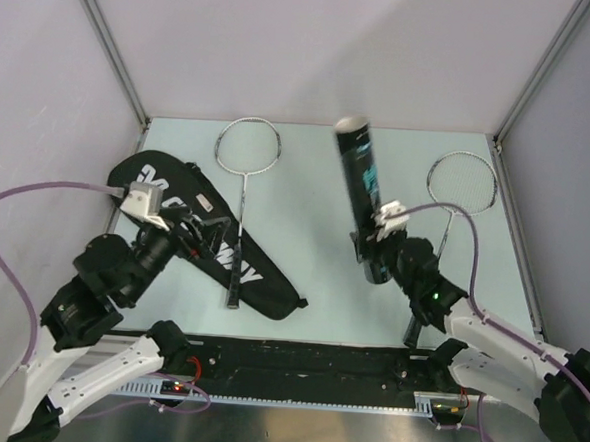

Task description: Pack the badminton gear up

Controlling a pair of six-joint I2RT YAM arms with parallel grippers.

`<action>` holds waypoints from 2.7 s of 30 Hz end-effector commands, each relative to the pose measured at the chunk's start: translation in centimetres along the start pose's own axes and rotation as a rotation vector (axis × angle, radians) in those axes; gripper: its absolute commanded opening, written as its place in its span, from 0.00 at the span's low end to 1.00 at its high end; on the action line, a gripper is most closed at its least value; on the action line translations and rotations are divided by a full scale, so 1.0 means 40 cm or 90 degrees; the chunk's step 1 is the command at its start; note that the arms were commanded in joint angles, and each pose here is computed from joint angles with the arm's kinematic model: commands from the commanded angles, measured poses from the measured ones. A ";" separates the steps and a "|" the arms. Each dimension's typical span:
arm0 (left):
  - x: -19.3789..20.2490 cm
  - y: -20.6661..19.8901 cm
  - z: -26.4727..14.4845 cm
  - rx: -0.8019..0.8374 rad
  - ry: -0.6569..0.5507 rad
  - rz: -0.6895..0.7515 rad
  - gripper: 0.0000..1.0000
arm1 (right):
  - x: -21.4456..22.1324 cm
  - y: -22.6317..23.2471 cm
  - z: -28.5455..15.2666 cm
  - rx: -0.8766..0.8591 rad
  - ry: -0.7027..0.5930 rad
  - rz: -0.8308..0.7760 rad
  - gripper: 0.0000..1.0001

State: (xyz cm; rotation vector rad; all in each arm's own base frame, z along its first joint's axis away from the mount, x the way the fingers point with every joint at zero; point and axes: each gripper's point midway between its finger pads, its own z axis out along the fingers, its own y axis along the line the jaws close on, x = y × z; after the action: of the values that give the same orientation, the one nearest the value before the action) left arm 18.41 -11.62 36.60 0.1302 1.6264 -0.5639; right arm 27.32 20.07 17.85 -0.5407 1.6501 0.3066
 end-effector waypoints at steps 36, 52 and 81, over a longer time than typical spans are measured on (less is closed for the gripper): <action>0.648 0.240 0.110 -0.384 0.377 -0.030 1.00 | 0.302 -0.411 0.257 0.308 0.467 0.376 0.75; 0.781 0.259 0.164 -0.406 0.445 -0.109 0.84 | 0.094 -0.397 0.173 0.270 0.374 0.422 0.86; 0.654 0.076 0.241 -0.177 0.350 -0.214 0.00 | -0.045 0.199 0.219 -0.124 0.199 0.622 0.78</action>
State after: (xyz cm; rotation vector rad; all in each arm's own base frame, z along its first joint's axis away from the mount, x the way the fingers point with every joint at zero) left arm 23.46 -17.06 6.93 -0.2473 2.4003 -0.4022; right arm 29.91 28.67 15.78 0.0801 2.2182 0.9896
